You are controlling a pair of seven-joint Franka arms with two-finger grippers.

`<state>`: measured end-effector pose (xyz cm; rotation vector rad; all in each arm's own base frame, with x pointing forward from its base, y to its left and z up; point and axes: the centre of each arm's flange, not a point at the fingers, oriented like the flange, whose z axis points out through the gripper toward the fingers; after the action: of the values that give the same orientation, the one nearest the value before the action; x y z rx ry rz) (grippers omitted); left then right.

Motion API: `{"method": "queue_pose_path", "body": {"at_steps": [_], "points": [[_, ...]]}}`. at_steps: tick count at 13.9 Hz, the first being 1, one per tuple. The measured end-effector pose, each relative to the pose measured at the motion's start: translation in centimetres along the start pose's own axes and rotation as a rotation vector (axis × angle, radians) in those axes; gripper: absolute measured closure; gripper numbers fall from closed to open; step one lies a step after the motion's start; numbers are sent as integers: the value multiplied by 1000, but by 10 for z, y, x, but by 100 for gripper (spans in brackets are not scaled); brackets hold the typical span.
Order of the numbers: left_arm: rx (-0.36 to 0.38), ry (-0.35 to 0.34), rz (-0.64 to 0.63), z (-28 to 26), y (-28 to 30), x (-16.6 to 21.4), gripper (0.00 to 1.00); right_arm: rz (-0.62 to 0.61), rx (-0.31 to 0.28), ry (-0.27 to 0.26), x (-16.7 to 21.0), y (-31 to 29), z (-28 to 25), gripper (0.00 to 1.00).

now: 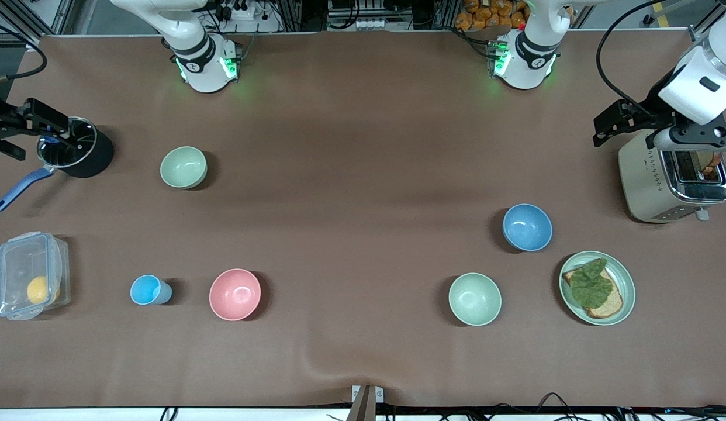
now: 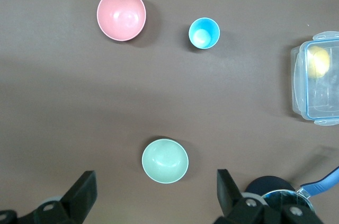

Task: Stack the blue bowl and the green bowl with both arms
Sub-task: 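Reach the left gripper toward the blue bowl beside the toast plate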

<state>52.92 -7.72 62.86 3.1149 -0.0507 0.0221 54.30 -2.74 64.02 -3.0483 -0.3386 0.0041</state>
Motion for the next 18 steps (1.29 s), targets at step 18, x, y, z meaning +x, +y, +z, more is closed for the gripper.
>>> {"method": "queue_pose_path", "body": {"at_steps": [18], "points": [[-1,75,14,45,-3,21,0,-7,0,-1,0,-1,-1,0]]}}
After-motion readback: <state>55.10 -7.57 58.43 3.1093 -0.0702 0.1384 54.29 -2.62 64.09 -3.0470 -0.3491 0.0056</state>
